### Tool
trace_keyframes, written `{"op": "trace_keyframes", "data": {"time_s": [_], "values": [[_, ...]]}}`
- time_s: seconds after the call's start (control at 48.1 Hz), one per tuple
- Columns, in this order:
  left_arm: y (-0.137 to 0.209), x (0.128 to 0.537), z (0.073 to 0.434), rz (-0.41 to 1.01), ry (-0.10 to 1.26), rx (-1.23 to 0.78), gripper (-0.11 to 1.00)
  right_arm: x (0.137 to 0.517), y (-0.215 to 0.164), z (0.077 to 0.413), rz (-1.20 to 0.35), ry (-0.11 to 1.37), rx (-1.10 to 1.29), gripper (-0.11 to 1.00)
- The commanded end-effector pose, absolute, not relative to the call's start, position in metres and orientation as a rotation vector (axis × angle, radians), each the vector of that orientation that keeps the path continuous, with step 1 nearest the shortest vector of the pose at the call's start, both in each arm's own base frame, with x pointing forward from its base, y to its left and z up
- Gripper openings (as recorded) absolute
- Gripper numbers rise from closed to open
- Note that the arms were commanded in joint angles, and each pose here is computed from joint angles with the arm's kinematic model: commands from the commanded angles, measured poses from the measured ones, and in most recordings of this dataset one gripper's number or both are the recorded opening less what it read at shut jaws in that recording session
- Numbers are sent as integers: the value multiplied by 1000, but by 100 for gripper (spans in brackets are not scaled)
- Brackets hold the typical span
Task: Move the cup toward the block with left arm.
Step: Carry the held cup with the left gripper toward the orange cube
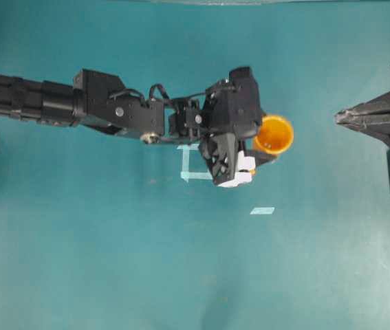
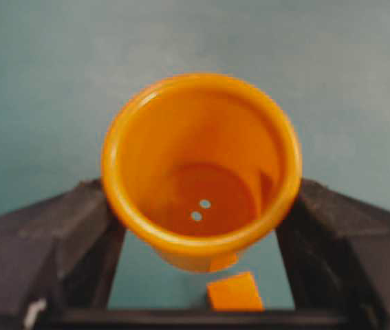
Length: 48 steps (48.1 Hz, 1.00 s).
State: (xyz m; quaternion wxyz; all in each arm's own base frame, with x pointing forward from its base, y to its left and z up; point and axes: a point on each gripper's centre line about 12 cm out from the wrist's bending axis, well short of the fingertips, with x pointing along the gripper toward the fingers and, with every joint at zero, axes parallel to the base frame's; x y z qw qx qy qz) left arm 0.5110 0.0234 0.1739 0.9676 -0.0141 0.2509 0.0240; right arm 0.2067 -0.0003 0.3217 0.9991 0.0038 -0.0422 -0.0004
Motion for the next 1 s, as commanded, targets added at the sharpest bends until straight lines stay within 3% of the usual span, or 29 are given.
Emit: {"op": "trace_keyframes", "data": {"time_s": [0.0, 0.395, 0.978], "values": [[19, 507, 204, 40, 438, -28, 64, 207, 0, 335, 0, -120, 6, 0], [12, 486, 198, 27, 380, -27, 64, 208, 0, 334, -1, -117, 8, 0], [13, 486, 200, 28, 372, -26, 64, 208, 0, 334, -1, -115, 8, 0]]}}
